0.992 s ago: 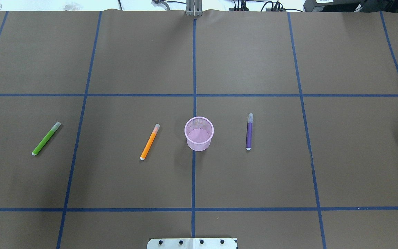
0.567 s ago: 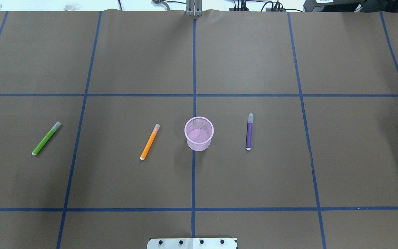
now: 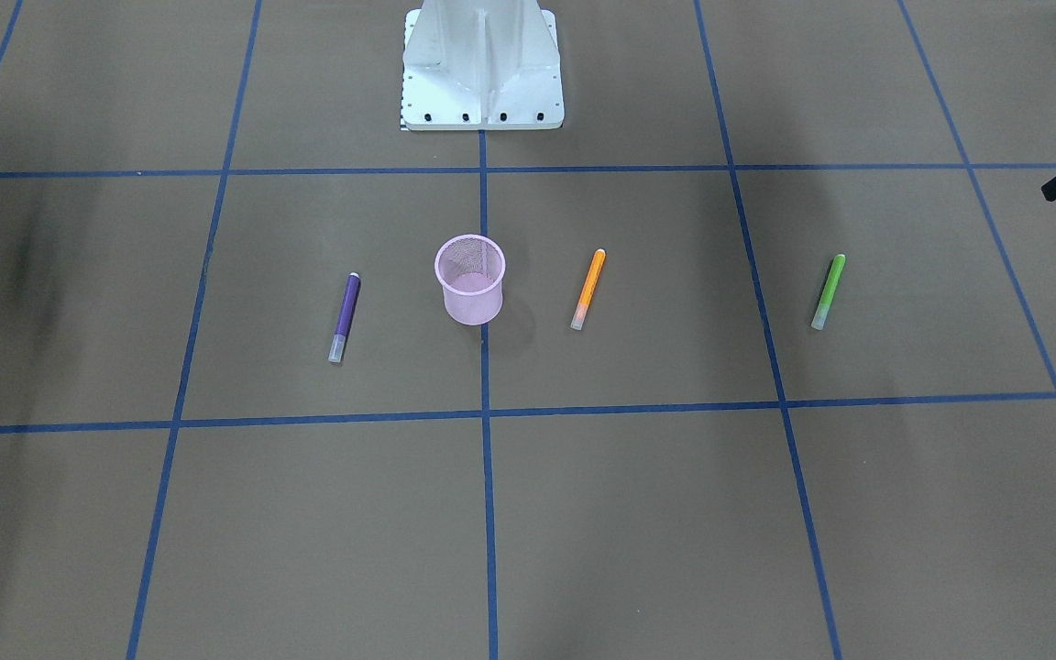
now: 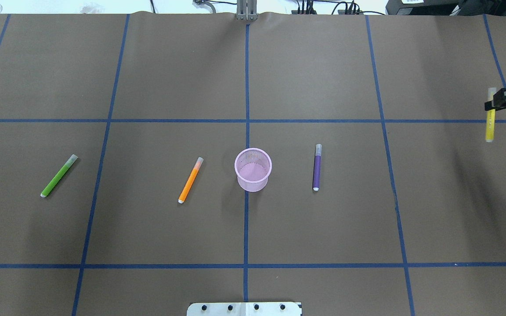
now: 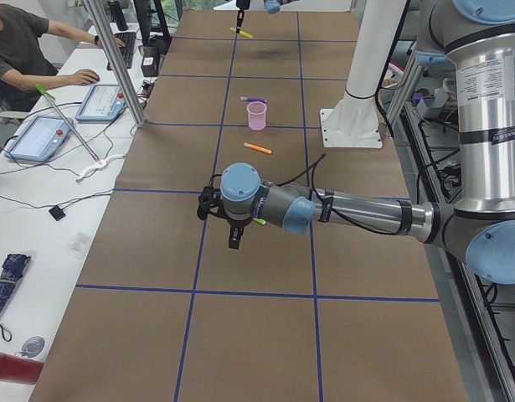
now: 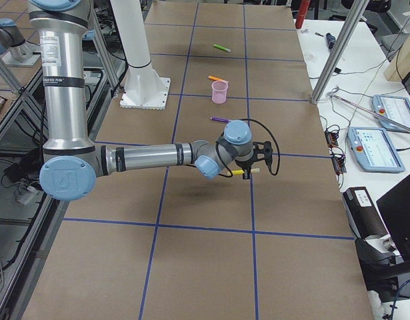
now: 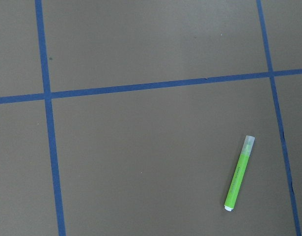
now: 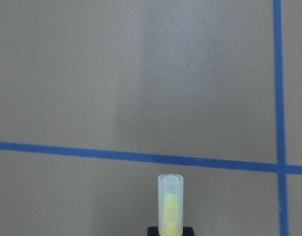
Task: Collect pens into pen holder
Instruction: 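Move the right gripper holding the yellow marker over the lavender cup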
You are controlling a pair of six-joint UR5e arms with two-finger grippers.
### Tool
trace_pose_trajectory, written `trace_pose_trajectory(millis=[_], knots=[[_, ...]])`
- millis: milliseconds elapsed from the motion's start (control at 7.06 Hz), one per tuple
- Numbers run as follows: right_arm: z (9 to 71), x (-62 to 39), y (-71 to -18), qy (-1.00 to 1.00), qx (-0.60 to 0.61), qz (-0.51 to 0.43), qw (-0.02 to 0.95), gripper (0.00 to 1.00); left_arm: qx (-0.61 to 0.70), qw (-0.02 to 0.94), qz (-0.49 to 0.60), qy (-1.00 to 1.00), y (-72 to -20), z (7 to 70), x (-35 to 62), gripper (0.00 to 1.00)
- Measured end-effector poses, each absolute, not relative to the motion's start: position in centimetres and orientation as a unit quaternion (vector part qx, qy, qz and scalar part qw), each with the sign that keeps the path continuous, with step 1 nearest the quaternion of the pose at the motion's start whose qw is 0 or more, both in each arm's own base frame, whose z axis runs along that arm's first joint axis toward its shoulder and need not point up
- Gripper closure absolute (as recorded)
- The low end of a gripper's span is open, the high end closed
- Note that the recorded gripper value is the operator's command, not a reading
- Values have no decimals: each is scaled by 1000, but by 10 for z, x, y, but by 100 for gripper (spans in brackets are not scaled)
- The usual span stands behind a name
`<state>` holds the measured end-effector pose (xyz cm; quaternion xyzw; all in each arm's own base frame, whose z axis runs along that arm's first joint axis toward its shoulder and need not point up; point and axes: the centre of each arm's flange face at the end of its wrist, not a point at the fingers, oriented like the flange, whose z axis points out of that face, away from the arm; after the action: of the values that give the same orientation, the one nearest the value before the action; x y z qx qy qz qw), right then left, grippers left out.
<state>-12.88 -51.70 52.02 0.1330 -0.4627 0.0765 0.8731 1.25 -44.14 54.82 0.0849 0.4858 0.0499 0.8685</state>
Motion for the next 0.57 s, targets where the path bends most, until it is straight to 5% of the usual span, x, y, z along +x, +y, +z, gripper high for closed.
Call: trace_pose_trajectory(millis=[567], knots=[[298, -315, -482, -574, 200, 193, 770, 100, 90, 859, 55, 500, -457, 517, 53, 1]])
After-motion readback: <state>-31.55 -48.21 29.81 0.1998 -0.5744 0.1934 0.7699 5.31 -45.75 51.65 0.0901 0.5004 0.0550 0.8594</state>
